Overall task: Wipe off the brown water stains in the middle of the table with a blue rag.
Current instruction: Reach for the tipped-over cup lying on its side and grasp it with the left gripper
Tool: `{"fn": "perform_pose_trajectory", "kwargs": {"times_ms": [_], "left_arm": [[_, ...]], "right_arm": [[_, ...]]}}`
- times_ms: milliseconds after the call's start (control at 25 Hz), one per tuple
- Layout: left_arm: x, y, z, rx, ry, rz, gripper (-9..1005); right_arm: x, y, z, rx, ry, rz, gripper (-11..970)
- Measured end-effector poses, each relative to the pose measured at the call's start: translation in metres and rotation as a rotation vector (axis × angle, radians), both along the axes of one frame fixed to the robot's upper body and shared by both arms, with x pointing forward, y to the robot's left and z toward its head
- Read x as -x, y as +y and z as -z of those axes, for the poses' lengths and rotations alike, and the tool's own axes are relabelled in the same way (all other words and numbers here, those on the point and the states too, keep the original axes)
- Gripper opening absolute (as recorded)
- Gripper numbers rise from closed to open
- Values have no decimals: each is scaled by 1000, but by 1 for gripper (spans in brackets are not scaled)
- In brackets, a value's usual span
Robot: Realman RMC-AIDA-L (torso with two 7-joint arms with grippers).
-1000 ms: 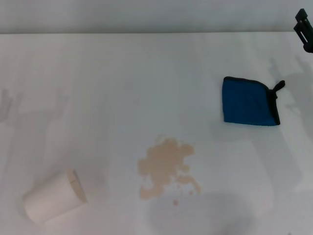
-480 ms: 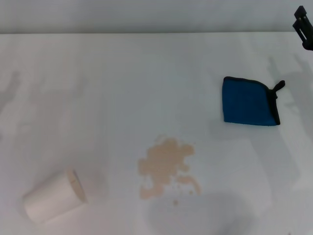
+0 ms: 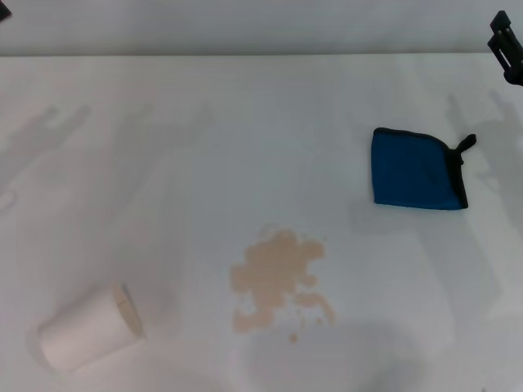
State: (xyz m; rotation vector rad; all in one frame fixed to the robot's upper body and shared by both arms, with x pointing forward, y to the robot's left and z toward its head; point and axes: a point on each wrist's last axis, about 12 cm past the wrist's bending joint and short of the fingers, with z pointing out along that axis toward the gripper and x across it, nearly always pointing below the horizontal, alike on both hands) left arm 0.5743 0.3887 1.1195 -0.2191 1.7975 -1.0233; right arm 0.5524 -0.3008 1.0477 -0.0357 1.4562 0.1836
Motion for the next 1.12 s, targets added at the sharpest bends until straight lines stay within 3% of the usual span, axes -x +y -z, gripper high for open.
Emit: {"fn": "perform_pose_trajectory", "kwargs": {"times_ms": [200, 480, 800, 1120], "left_arm": [[-5, 2, -26, -125, 111, 142, 861], [-11, -11, -71, -319, 320, 364, 862], [-5, -32, -114, -664, 468, 552, 859], [-2, -52, -127, -817, 587, 687, 858]], "right_arm": [[0, 0, 0, 0, 2, 1, 796], [0, -2, 3, 1, 23, 11, 796], [-3, -1, 2, -4, 27, 15, 796], [-5, -3, 2, -14, 34, 32, 796]]}}
